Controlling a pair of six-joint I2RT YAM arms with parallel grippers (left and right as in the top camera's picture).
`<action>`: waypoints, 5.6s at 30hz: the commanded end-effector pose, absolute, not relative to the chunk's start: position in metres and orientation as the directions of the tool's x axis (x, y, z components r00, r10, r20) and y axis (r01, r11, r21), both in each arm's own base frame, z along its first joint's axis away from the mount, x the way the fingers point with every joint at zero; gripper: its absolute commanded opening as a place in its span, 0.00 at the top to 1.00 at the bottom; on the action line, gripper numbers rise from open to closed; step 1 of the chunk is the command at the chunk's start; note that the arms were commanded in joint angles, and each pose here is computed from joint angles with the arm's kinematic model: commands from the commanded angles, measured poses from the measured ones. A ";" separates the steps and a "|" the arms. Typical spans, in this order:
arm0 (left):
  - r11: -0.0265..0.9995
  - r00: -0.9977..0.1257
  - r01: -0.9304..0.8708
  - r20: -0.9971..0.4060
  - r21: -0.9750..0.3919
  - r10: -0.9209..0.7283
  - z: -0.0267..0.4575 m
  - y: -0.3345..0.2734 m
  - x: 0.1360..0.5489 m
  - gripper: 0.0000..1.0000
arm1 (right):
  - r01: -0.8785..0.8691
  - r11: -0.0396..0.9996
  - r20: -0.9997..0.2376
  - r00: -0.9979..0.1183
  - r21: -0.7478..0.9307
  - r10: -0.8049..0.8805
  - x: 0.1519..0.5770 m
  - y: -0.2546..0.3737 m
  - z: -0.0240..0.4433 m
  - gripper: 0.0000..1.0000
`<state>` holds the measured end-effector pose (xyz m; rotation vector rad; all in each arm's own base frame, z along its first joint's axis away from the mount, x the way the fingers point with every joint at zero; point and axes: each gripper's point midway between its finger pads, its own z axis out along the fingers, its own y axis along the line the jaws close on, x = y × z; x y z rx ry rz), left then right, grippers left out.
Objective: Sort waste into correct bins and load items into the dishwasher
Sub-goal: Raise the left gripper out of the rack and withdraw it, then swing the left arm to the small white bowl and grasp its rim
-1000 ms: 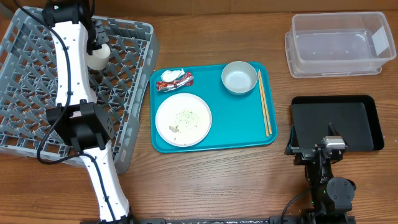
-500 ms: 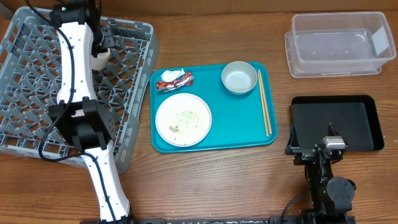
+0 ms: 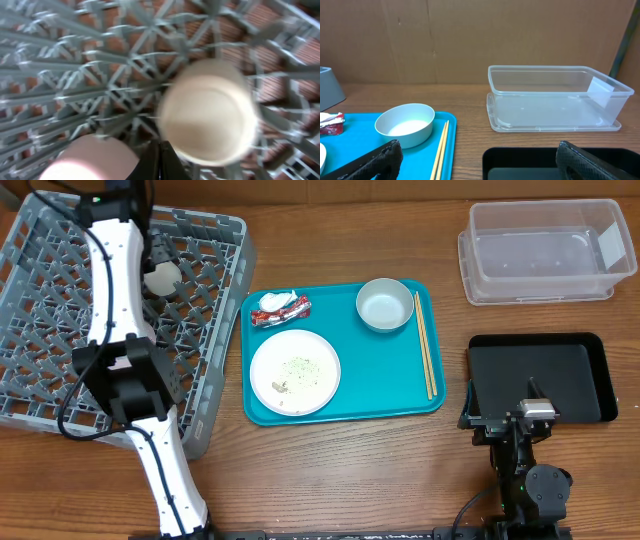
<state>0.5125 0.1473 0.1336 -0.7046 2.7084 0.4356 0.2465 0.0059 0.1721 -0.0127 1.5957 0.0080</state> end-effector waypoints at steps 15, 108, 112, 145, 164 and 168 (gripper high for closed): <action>0.836 -0.737 -0.489 -0.395 -0.249 -0.549 0.259 0.087 0.491 0.86 | -0.025 1.000 -1.000 -0.020 -0.006 -0.007 0.246 0.008 0.171 0.00; 0.888 -0.912 0.099 -0.397 -0.450 -0.099 0.248 -0.116 0.511 0.20 | -0.025 1.000 -1.000 -0.020 -0.006 -0.007 0.246 0.008 0.171 0.00; 0.849 -0.919 0.199 -0.395 -0.490 -0.013 0.251 -0.169 0.498 0.40 | -0.025 1.000 -1.000 -0.020 -0.006 -0.007 0.246 0.008 0.171 0.00; 0.696 -0.675 0.718 -0.250 -0.004 0.694 0.060 -0.348 0.437 0.43 | -0.025 1.000 -1.000 -0.020 -0.006 -0.007 0.246 0.008 0.171 0.00; 0.613 -0.630 0.776 -0.235 -0.150 0.740 0.065 -0.363 0.408 0.38 | -0.025 1.000 -1.000 -0.020 -0.006 -0.007 0.246 0.008 0.171 0.00; 0.617 -0.619 0.782 -0.222 -0.086 0.753 0.057 -0.355 0.415 0.36 | -0.025 1.000 -1.000 -0.020 -0.006 -0.007 0.246 0.008 0.171 0.00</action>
